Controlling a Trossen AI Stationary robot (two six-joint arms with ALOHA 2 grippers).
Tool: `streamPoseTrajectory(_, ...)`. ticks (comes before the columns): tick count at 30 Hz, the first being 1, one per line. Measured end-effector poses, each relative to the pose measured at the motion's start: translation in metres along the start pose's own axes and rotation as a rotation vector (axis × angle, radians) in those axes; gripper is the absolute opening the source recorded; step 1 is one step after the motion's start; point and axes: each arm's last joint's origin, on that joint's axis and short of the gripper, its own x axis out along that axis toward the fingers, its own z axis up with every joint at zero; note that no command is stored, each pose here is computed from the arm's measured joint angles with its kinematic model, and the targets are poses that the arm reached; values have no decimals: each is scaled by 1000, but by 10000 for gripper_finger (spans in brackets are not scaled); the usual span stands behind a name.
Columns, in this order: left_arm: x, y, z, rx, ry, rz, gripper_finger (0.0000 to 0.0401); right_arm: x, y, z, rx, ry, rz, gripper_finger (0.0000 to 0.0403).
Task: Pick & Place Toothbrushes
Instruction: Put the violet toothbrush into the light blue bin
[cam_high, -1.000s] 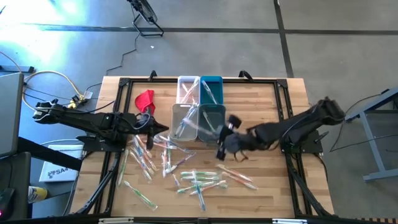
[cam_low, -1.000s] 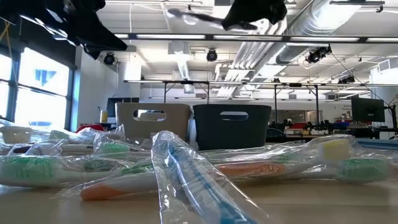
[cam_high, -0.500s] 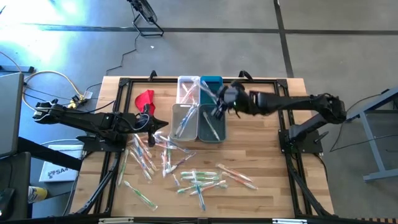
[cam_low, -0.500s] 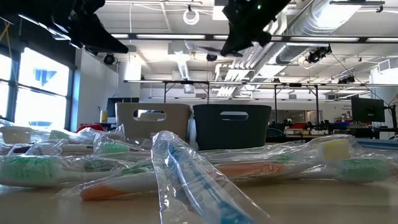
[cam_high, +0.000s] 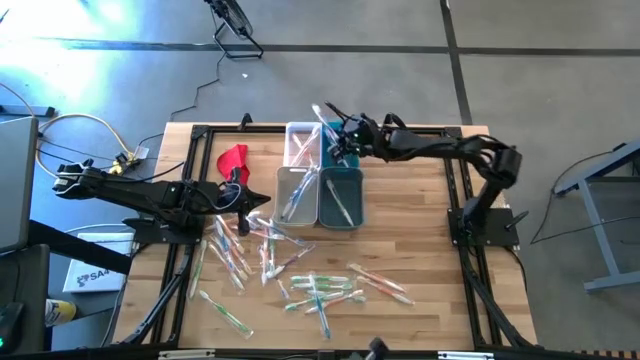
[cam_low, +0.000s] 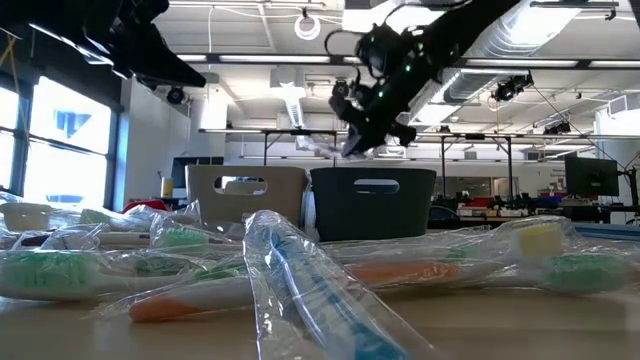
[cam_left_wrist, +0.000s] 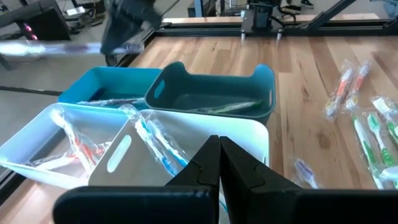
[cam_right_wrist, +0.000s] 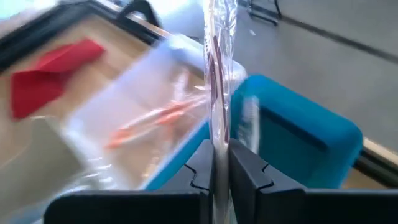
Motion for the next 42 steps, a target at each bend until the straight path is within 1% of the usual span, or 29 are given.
streamPoseTrajectory(4,0,0,0,0,0,0,0,20,-14,-6,84,27,-52,18)
streamPoseTrajectory(8,0,0,0,2,0,0,0,29,-21,-11,125,56,-82,18)
streamPoseTrajectory(15,0,1,0,12,-2,25,0,29,-21,-17,102,105,-102,18)
streamPoseTrajectory(20,0,1,0,14,-2,36,0,29,-21,-17,98,103,-98,18)
streamPoseTrajectory(30,0,1,0,14,-2,36,0,44,-21,-27,78,124,-101,18)
streamPoseTrajectory(38,0,1,0,14,-2,37,0,46,-21,-29,71,143,-78,18)
streamPoseTrajectory(40,0,1,0,14,-3,37,0,46,-22,-30,68,151,-89,29)
streamPoseTrajectory(42,0,1,0,14,-2,37,0,46,-23,-32,62,168,-113,51)
